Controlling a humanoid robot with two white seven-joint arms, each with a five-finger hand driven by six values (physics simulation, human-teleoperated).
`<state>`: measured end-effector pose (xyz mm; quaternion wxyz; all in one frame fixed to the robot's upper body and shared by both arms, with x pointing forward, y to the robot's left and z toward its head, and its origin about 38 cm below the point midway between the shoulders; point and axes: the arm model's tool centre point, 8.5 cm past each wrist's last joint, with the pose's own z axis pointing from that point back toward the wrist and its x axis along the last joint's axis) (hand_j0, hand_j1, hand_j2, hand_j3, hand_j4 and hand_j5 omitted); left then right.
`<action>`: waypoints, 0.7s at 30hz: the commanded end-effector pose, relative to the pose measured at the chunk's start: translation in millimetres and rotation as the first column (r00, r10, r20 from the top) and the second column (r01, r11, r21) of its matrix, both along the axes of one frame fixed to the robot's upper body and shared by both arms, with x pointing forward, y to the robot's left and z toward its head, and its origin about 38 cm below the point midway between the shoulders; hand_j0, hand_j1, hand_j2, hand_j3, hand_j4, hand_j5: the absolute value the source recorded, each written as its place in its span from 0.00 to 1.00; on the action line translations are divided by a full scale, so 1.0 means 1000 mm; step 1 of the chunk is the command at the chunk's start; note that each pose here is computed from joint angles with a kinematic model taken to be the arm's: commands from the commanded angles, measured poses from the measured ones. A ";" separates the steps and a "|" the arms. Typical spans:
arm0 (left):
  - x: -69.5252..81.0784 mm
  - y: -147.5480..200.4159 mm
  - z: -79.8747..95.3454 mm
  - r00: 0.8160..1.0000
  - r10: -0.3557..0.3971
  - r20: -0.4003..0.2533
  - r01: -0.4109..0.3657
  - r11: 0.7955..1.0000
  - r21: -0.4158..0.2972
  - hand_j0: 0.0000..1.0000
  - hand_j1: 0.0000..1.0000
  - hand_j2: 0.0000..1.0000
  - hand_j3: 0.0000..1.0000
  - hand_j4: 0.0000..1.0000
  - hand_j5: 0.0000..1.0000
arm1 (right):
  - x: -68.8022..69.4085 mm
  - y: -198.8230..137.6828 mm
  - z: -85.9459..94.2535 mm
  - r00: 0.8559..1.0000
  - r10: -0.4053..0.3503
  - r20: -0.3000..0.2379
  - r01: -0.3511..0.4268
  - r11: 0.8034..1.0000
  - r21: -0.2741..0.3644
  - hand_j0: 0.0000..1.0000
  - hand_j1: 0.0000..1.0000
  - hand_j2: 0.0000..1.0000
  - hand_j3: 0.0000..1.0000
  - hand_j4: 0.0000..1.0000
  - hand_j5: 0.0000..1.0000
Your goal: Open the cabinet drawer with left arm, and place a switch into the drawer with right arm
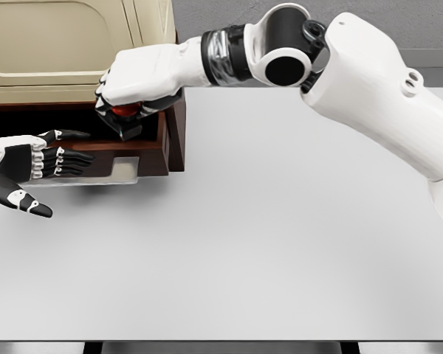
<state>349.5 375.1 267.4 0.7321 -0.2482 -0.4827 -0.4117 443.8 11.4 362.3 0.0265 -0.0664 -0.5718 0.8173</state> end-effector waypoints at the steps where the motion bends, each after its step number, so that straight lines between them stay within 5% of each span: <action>1: -0.031 0.012 -0.085 0.993 -0.031 -0.117 0.061 0.963 0.263 1.00 1.00 1.00 1.00 1.00 1.00 | 0.004 -0.001 -0.002 1.000 -0.013 0.005 0.013 1.000 -0.008 0.42 0.42 0.42 0.42 0.42 0.42; 8: -0.032 0.012 -0.087 0.992 -0.029 -0.124 0.061 0.963 0.264 1.00 1.00 1.00 1.00 1.00 1.00 | 0.005 -0.001 0.002 1.000 -0.019 0.011 0.019 1.000 -0.004 0.47 0.47 0.47 0.47 0.47 0.47; 9: -0.032 0.012 -0.087 0.992 -0.029 -0.124 0.061 0.963 0.264 1.00 1.00 1.00 1.00 1.00 1.00 | 0.005 -0.001 0.002 1.000 -0.022 0.010 0.022 1.000 -0.003 0.52 0.52 0.52 0.52 0.52 0.52; 13: -0.033 0.013 -0.087 0.992 -0.028 -0.124 0.061 0.962 0.265 1.00 1.00 1.00 1.00 1.00 1.00 | 0.012 -0.002 0.002 0.995 -0.094 -0.008 0.094 0.996 0.005 1.00 1.00 1.00 1.00 1.00 1.00; 18: -0.032 0.012 -0.087 0.992 -0.029 -0.123 0.061 0.963 0.264 1.00 1.00 1.00 1.00 1.00 1.00 | 0.004 0.001 0.004 0.998 -0.057 0.003 0.057 0.998 0.006 1.00 1.00 1.00 1.00 1.00 1.00; 21: -0.032 0.013 -0.087 0.992 -0.028 -0.123 0.060 0.962 0.265 1.00 1.00 1.00 1.00 1.00 1.00 | -0.025 -0.014 0.013 0.991 0.104 0.079 -0.103 0.995 -0.009 1.00 1.00 1.00 1.00 1.00 1.00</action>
